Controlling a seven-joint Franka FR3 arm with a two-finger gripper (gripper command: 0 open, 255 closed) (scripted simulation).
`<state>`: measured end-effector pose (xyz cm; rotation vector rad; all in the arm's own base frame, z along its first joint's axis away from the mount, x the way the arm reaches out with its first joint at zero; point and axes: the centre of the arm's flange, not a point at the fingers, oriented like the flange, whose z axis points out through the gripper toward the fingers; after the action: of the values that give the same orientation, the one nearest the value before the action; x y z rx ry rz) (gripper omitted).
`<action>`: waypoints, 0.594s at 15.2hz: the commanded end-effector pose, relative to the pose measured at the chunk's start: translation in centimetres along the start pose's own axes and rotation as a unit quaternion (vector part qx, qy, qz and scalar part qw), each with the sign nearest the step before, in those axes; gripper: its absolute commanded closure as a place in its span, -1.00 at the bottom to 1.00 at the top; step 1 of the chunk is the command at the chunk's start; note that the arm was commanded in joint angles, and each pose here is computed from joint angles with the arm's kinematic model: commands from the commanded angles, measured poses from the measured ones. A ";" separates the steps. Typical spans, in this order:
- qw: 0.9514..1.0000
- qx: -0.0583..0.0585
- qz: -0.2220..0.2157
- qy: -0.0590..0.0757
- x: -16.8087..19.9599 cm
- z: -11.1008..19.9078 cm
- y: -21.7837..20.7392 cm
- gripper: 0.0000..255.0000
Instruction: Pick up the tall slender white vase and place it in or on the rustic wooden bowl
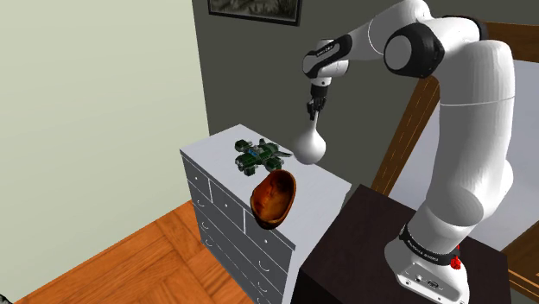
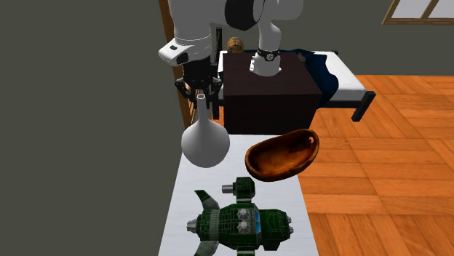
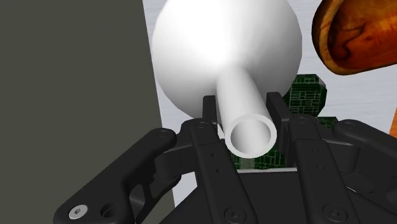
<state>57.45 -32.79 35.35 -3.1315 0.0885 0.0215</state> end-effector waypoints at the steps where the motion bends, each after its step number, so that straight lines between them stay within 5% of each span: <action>1: 1.000 0.000 0.000 0.001 0.1 -1.2 0.0 1.00; 9: 1.000 0.000 0.000 0.001 0.1 -5.4 0.0 1.00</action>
<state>57.66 -32.82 40.17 -3.1316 0.0885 0.0212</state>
